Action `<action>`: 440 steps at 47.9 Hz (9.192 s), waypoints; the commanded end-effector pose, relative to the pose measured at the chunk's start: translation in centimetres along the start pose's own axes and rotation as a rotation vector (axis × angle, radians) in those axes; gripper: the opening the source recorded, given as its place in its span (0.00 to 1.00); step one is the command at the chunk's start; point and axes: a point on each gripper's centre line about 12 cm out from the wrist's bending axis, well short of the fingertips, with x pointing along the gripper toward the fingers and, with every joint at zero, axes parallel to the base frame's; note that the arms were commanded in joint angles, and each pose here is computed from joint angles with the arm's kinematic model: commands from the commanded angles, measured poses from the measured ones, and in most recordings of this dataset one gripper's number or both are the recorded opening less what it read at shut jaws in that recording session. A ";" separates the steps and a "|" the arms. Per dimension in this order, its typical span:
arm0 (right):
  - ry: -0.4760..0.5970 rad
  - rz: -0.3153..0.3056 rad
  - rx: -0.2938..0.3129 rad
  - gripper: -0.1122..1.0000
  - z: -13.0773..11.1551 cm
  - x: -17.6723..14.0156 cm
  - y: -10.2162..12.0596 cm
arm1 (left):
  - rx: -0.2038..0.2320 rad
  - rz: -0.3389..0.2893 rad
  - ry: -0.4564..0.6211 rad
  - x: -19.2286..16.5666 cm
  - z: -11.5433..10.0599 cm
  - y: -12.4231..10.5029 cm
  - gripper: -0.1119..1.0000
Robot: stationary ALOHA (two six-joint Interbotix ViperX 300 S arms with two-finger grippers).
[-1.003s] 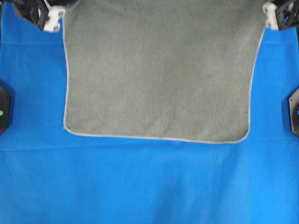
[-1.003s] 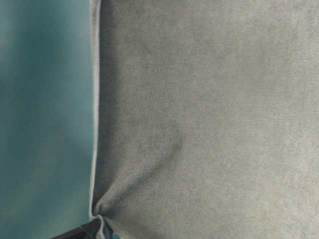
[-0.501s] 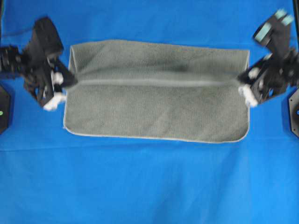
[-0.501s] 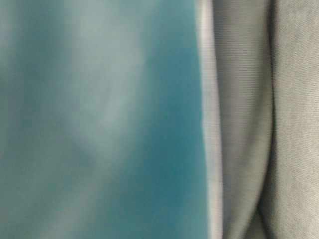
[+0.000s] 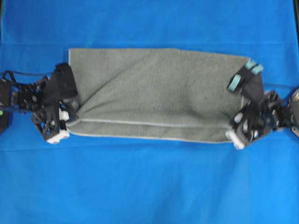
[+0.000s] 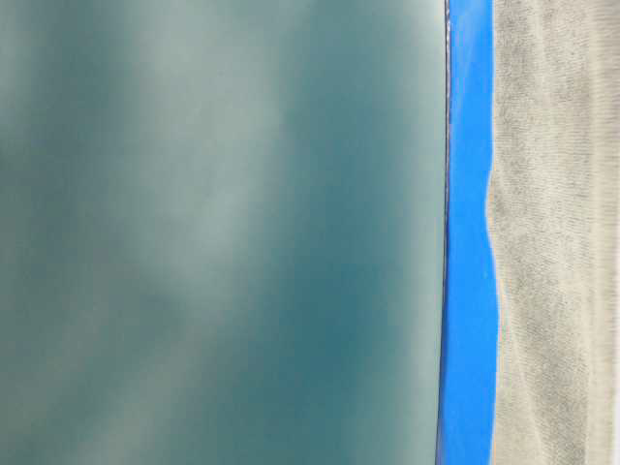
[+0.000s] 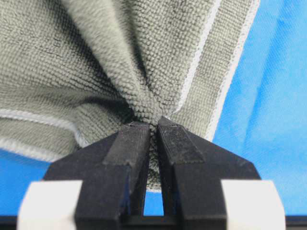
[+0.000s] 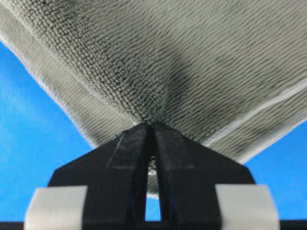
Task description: Fold a large towel.
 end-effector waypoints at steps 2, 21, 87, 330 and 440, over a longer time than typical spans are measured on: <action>0.001 0.033 -0.032 0.12 -0.3 -0.3 1.5 | 0.025 -0.018 -0.027 -0.1 1.0 -0.8 0.12; 0.011 0.028 -0.041 0.13 -0.6 0.0 2.0 | 0.056 -0.035 -0.030 -0.8 1.6 -1.7 0.40; -0.234 -0.351 -0.012 0.67 6.9 -0.3 -12.2 | 0.145 0.312 -0.070 1.8 7.7 14.9 0.73; -0.697 -0.146 -0.294 0.68 19.5 -8.1 -7.5 | 0.075 -0.120 -0.238 -5.7 15.0 -7.8 0.78; -0.560 -0.108 -0.280 0.13 17.6 -2.8 -9.3 | 0.090 0.225 -0.558 -1.3 19.2 9.8 0.11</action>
